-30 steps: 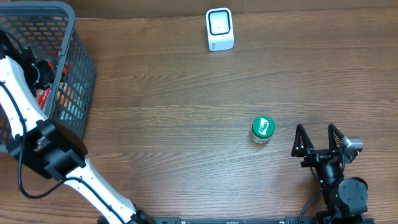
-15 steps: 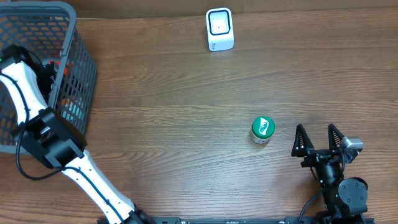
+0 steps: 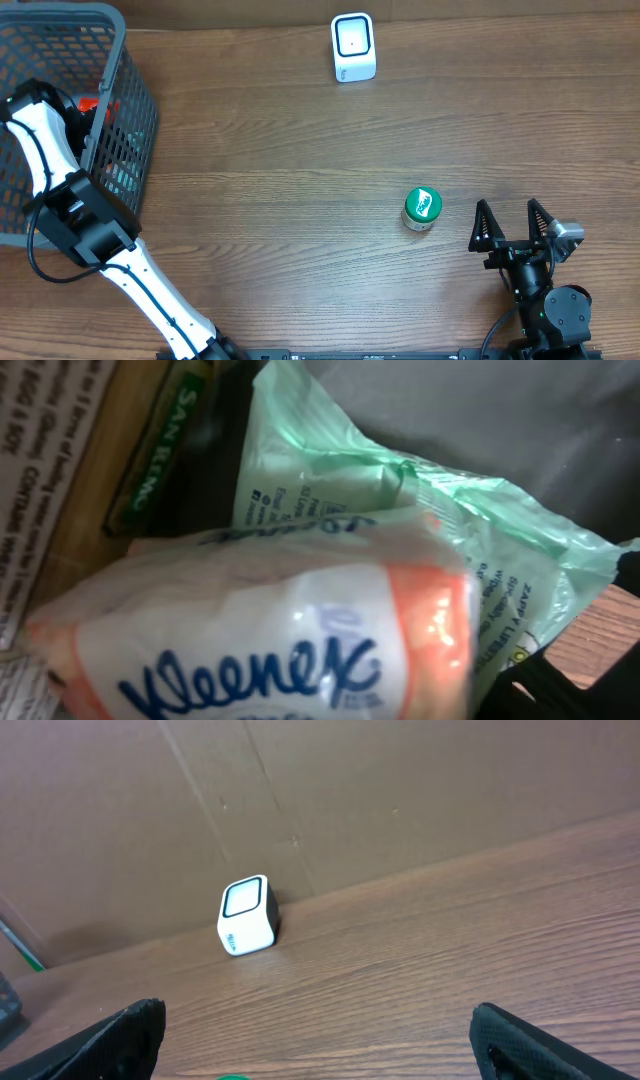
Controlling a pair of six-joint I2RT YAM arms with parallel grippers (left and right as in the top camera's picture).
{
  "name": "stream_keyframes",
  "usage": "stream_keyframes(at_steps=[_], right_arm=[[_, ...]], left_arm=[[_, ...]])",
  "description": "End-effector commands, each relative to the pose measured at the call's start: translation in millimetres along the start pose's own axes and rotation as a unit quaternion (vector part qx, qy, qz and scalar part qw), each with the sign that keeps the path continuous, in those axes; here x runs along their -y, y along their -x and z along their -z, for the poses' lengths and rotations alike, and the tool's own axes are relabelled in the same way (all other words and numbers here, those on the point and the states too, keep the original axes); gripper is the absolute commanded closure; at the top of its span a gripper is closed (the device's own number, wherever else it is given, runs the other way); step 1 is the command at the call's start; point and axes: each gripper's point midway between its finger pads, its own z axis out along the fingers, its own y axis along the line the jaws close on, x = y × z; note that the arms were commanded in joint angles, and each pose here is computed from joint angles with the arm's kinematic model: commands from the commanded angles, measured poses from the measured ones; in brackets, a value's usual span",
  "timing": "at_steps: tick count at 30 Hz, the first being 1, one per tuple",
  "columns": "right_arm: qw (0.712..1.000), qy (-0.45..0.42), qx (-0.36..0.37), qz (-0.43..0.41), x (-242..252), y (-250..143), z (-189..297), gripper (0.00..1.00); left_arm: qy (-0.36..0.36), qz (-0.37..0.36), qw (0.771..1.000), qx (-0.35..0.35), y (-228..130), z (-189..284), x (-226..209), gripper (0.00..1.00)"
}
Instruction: Scan the item barcode
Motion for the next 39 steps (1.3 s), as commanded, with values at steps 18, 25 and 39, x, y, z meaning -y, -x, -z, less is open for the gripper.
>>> stream_keyframes(at_steps=[18,25,39], right_arm=[[1.0,-0.001,0.001,0.002,1.4,-2.0,-0.1,0.0],[1.0,-0.001,0.001,0.002,1.4,-2.0,-0.1,0.0],[1.0,-0.001,0.001,0.002,1.4,-2.0,-0.1,0.0]], left_arm=[[0.026,0.026,0.977,0.21,9.7,194.6,37.2,0.61],[0.022,0.026,0.949,0.312,-26.2,290.0,64.7,0.62],[-0.022,-0.065,0.961,0.269,-109.3,307.3,166.4,0.72]])
